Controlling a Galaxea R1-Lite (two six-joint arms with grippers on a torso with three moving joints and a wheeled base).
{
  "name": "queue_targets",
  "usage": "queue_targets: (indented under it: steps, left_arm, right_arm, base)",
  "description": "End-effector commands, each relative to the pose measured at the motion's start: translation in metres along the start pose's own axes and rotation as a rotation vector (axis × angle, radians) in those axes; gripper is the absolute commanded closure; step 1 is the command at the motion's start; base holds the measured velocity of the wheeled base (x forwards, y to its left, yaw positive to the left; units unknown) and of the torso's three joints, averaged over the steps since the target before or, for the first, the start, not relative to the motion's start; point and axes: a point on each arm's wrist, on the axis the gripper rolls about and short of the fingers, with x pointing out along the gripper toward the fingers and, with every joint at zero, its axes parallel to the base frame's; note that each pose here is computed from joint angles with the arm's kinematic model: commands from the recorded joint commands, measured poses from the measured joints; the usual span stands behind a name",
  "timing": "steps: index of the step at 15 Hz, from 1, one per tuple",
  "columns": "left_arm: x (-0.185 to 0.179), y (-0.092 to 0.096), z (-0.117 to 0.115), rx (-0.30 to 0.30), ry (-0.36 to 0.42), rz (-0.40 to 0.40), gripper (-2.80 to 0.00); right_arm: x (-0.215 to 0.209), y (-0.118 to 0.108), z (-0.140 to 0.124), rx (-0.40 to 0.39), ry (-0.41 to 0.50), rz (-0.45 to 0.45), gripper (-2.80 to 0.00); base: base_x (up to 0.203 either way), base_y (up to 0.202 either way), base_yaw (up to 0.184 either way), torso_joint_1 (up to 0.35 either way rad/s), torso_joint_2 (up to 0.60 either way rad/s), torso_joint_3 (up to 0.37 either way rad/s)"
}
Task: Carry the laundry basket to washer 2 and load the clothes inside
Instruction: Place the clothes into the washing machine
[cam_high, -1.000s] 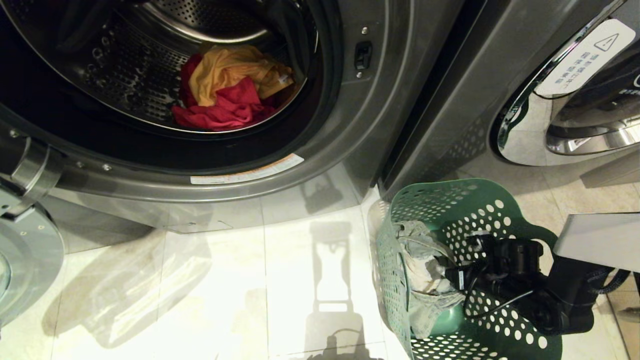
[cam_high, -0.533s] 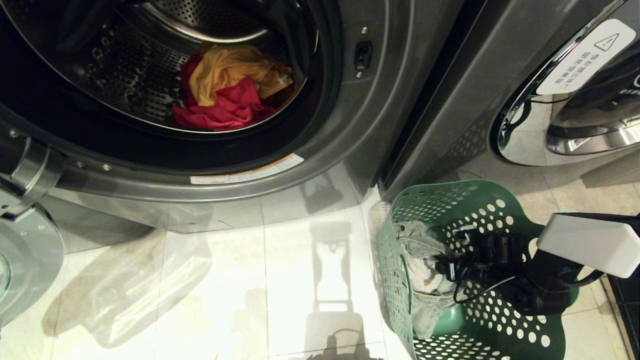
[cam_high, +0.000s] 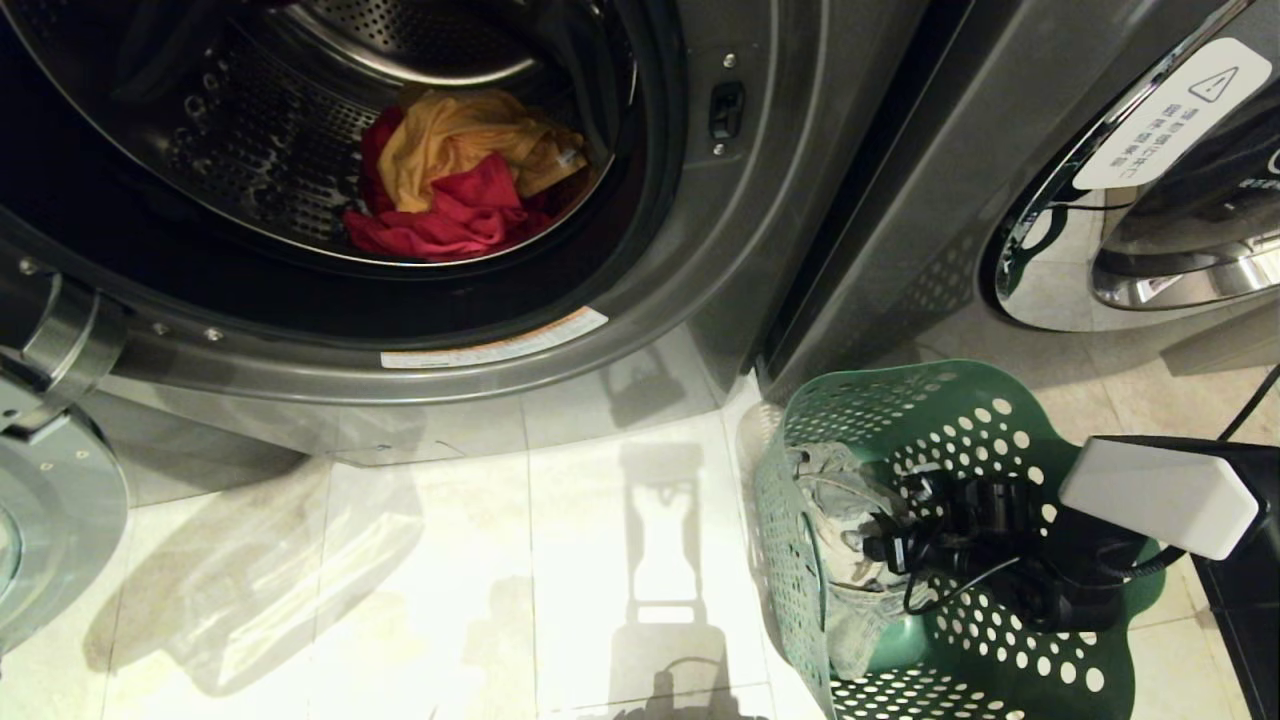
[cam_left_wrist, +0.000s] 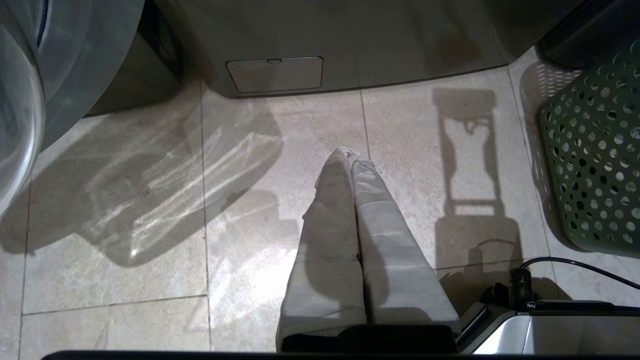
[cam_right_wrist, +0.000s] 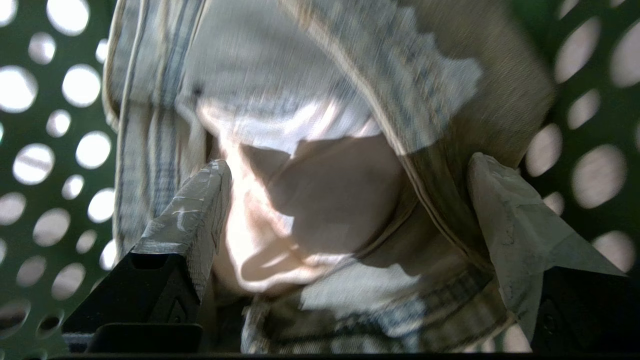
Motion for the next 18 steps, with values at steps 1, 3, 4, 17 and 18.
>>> queue_targets:
  steps: [1,3,4,17,18]
  left_arm:
    - [0.001,0.000,-0.003,0.000,0.011,0.001,0.00]
    - [0.001,0.000,-0.003,0.000,0.010,0.001,0.00]
    - [0.001,0.000,-0.003,0.000,0.010,0.001,0.00]
    - [0.001,0.000,-0.003,0.000,0.010,0.001,0.00]
    - [0.001,0.000,-0.003,0.000,0.010,0.001,0.00]
  right_arm:
    - [0.000,-0.001,-0.008,0.008,0.017,0.015,-2.80]
    - [-0.001,-0.004,-0.012,0.018,0.028,0.017,-2.80]
    - [-0.003,-0.005,-0.015,0.028,0.052,0.017,-2.80]
    - [-0.018,-0.005,-0.019,0.007,0.099,0.093,-2.80]
    - [-0.023,-0.004,-0.015,0.007,0.077,0.131,-2.80]
  base:
    - [0.000,0.000,0.000,0.000,0.00,0.000]
    - [0.000,0.000,0.000,0.000,0.00,0.000]
    - [0.000,0.000,0.000,0.000,0.00,0.000]
    - [0.000,0.000,0.000,0.000,0.00,0.000]
    - [0.000,0.000,0.000,0.000,0.00,0.000]
